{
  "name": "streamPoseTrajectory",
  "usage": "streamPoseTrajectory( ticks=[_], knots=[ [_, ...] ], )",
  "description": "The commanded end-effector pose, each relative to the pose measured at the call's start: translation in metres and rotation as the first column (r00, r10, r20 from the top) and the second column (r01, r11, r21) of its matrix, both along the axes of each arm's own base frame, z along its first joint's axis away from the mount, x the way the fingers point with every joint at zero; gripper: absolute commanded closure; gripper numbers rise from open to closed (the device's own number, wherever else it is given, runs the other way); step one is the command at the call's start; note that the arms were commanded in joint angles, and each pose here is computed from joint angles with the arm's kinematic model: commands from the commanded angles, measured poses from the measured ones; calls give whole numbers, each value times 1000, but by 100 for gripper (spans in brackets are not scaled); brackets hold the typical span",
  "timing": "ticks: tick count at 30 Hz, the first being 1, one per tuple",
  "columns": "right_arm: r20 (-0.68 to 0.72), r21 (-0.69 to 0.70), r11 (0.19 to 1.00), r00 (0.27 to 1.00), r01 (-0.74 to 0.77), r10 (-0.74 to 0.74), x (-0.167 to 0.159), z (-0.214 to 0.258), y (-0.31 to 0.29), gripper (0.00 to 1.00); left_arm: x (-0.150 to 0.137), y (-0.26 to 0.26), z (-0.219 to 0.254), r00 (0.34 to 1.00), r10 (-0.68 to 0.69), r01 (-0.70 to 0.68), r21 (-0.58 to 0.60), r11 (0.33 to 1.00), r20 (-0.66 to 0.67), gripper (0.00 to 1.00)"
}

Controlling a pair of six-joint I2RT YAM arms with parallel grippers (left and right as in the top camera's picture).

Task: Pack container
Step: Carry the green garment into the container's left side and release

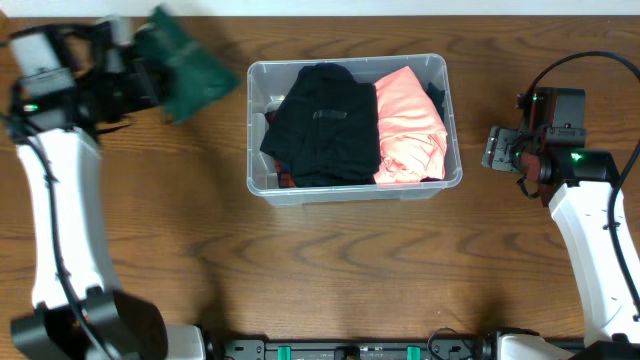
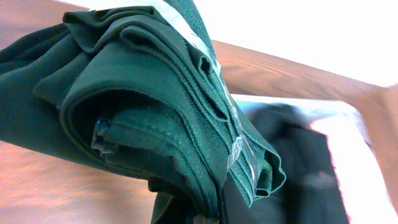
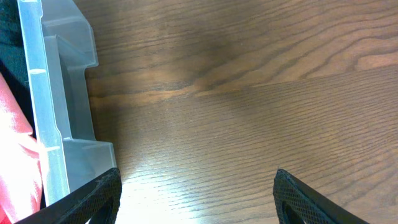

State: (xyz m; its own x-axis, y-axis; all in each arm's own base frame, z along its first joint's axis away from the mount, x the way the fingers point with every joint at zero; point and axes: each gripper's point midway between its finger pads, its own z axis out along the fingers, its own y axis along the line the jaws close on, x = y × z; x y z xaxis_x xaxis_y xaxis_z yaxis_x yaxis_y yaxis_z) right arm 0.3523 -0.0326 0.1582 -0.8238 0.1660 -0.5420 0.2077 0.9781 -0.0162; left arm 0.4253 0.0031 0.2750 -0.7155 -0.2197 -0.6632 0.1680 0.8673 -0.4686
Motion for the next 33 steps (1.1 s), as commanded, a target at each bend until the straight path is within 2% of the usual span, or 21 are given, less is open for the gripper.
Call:
streamPoseTrajectory(
  ticks=[1,5,9,17,18,19,20,21,24,28,30,31,33],
  knots=[
    [-2,-3,1000,1000,-6,6,0,-1,-1,24,-11,-60,16,989,-148,149,-24,989,26,94],
    [-3,-2,1000,1000,-6,6,0,-2,-1,24,-26,-115,-3,958,-285,286,14,958,-37,94],
    [-4,-3,1000,1000,-5,5,-1,-2,-1,24,-37,-140,-38,922,-358,370,67,927,-146,94],
    [-6,-3,1000,1000,-6,6,-1,-2,-1,24,-48,-153,-102,851,-372,410,25,912,-371,94],
    [-8,-3,1000,1000,-6,6,-1,-2,-1,24,-46,-150,-105,851,-363,405,34,914,-378,87],
    [-9,-3,1000,1000,-5,5,-2,-2,-1,24,-45,-147,-107,856,-350,398,53,916,-381,69],
    [-8,-3,1000,1000,-5,5,-1,-2,-1,24,-42,-143,-105,865,-331,387,81,918,-377,39],
    [-8,-3,1000,1000,-5,5,-1,-2,-1,24,-40,-138,-103,875,-310,375,114,920,-371,26],
    [-9,-3,1000,1000,-5,5,-2,-2,-1,24,-28,-116,-81,922,-219,306,252,918,-321,10],
    [-8,-3,1000,1000,-5,5,-2,-2,-1,24,-16,-88,-31,977,-108,175,401,899,-183,7],
    [-8,-3,1000,1000,-5,5,-2,-2,-1,24,-12,-85,-8,990,-98,133,414,900,-105,7],
    [-8,-3,1000,1000,-5,5,-1,-2,-1,24,-12,-86,1,993,-100,120,413,903,-70,9],
    [-5,-2,1000,1000,-5,5,-1,-2,-1,24,-12,-90,10,993,-111,118,410,904,-40,28]
  ],
)
